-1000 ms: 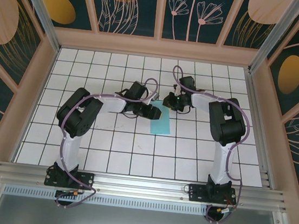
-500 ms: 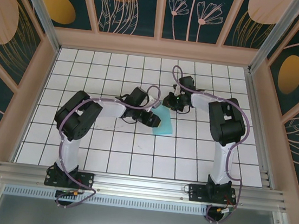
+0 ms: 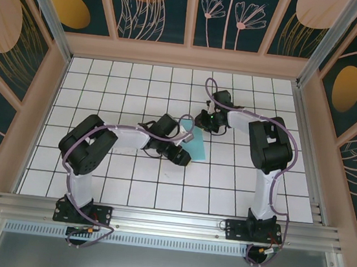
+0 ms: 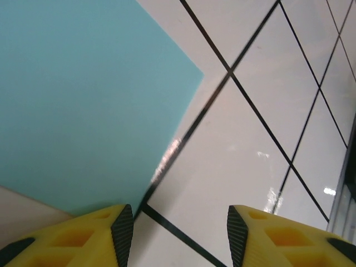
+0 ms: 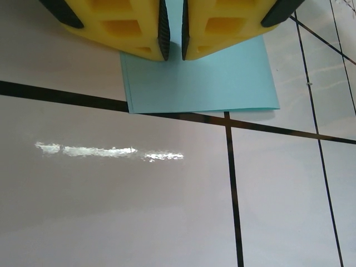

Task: Fold a paper plane with a square sheet of paper (fold left side to right side)
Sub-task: First fold the square sheet of paper in half at the center of the table, then fold the triangle a second time at the center of the table.

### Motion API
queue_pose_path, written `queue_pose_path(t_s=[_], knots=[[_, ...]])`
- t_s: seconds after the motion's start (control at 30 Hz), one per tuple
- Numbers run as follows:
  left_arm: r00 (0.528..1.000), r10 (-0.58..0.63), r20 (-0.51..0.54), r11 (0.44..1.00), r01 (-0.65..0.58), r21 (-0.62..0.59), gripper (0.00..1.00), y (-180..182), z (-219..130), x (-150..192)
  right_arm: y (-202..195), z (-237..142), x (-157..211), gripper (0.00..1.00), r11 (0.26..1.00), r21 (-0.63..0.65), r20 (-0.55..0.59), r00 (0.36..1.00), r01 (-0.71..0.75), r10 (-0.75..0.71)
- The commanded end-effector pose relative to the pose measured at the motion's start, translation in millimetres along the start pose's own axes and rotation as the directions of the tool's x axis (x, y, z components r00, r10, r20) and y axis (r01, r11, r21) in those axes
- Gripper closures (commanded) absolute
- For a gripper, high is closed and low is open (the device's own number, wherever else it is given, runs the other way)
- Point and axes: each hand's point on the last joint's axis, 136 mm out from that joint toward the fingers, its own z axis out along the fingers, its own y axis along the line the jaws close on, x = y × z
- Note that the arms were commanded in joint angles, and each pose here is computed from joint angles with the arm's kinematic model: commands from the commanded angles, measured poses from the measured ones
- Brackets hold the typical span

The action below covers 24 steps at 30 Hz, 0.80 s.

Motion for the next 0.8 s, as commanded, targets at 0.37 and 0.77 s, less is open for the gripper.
queue_pose_path(t_s=[0.37, 0.77], knots=[[0.933, -0.050, 0.356, 0.998, 0.035, 0.046, 0.43, -20.8, -100.7, -75.4, 45.9, -57.8, -7.8, 0.65, 0.997, -0.045, 0.098, 0.993, 0.069, -0.064], [0.852, -0.120, 0.510, 0.989, 0.147, -0.014, 0.41, 4.6, -109.6, -88.2, 9.3, -88.3, 66.2, 0.46, 0.999, -0.048, 0.041, 0.999, -0.023, 0.025]])
